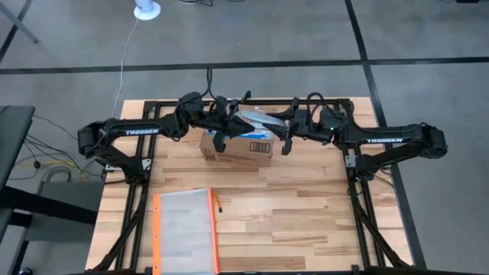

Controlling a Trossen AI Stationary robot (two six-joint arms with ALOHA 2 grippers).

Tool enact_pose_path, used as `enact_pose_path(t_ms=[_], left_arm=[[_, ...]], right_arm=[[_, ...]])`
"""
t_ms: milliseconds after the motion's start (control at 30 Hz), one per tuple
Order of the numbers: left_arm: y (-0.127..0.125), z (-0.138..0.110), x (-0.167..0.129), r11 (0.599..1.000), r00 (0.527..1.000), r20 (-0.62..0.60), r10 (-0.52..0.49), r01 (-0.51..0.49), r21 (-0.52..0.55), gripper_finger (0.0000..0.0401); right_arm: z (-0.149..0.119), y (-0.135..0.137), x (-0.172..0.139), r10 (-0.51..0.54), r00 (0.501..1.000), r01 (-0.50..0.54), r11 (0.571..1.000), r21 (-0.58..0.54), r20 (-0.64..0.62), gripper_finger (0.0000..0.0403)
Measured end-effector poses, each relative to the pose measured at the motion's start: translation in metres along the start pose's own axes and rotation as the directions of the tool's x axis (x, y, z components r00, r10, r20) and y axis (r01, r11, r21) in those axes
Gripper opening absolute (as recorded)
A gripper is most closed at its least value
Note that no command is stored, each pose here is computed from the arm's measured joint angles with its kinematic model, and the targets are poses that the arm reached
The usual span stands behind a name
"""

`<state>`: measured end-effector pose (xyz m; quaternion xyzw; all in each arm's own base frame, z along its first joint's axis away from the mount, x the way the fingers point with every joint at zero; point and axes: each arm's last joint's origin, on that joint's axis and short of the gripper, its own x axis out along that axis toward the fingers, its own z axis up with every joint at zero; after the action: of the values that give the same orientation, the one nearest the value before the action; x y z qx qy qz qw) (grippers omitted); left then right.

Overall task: Unpack boxes
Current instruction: Open the cardboard box with the silver cutter

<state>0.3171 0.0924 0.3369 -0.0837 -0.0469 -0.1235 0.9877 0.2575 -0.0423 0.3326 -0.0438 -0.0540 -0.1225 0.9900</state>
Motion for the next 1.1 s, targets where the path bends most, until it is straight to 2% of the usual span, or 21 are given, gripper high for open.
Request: enact_pose_path(t_ms=[267,533,633,767,967,1100], left_arm=[[-0.001,0.012,-0.012,0.994,0.997,0.006,0.072,-0.072,0.085,0.0023],[-0.001,0.012,-0.011,0.995,0.997,0.019,0.077,-0.078,0.057,0.0100],[-0.003,0.019,-0.011,0.994,0.994,0.089,0.060,-0.067,0.082,0.0129],[-0.011,0.025,-0.008,0.988,0.984,0.167,0.068,-0.090,0.124,0.0155],[-0.013,0.024,-0.005,0.982,0.981,0.169,0.098,-0.123,0.143,0.0168],[-0.012,0.024,-0.005,0.976,0.975,0.182,0.130,-0.158,0.150,0.0168]], right_arm=[[0.008,-0.003,-0.009,-0.008,1.000,0.008,1.000,0.005,0.014,0.0116],[0.019,0.002,-0.010,0.017,0.992,-0.019,1.000,0.014,0.122,0.0116],[0.022,0.003,-0.010,0.021,0.986,-0.024,0.999,0.021,0.164,0.0116],[0.016,0.006,-0.004,0.030,0.988,-0.035,0.999,0.030,0.149,0.0116],[0.016,0.012,0.002,0.043,0.977,-0.054,0.997,0.048,0.208,0.0116],[0.016,0.012,0.002,0.048,0.977,-0.059,0.997,0.047,0.206,0.0116]])
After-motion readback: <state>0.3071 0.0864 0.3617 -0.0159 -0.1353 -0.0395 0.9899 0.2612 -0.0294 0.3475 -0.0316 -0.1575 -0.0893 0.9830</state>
